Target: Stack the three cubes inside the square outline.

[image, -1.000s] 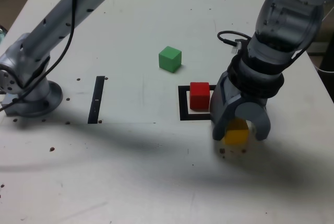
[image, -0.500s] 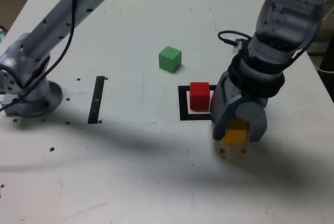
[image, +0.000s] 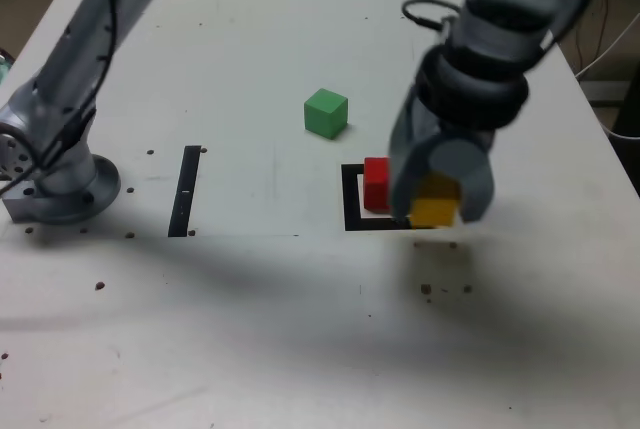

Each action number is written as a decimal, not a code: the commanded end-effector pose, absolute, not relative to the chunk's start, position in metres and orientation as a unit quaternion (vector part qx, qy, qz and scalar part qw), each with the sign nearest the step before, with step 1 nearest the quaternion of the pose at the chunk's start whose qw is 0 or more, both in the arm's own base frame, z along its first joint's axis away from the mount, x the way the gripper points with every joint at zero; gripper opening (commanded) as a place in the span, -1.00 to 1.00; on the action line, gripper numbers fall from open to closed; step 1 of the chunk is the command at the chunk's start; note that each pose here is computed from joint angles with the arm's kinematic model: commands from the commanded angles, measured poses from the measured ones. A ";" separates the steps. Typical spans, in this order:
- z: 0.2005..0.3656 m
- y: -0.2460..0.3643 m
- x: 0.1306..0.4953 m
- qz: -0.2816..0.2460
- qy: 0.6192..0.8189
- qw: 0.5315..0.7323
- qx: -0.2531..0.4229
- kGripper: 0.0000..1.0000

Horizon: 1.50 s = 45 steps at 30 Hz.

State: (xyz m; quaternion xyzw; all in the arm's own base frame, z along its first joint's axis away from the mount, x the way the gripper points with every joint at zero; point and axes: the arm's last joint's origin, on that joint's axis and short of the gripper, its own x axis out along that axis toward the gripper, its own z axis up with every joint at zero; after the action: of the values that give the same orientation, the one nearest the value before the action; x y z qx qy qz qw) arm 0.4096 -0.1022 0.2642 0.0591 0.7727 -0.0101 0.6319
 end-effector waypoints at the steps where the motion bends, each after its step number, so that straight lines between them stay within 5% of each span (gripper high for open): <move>1: 0.275 -0.097 0.403 -0.014 0.769 0.636 0.062 -0.14; 13: 0.285 -0.062 0.378 -0.028 0.768 0.637 0.064 -0.14; 45: 0.257 -0.019 0.365 -0.040 0.760 0.648 0.037 -0.12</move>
State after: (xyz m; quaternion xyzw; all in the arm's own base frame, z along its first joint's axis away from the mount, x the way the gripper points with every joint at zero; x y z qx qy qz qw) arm 0.3660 -0.0193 0.2573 0.0382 0.7606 -0.0389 0.6469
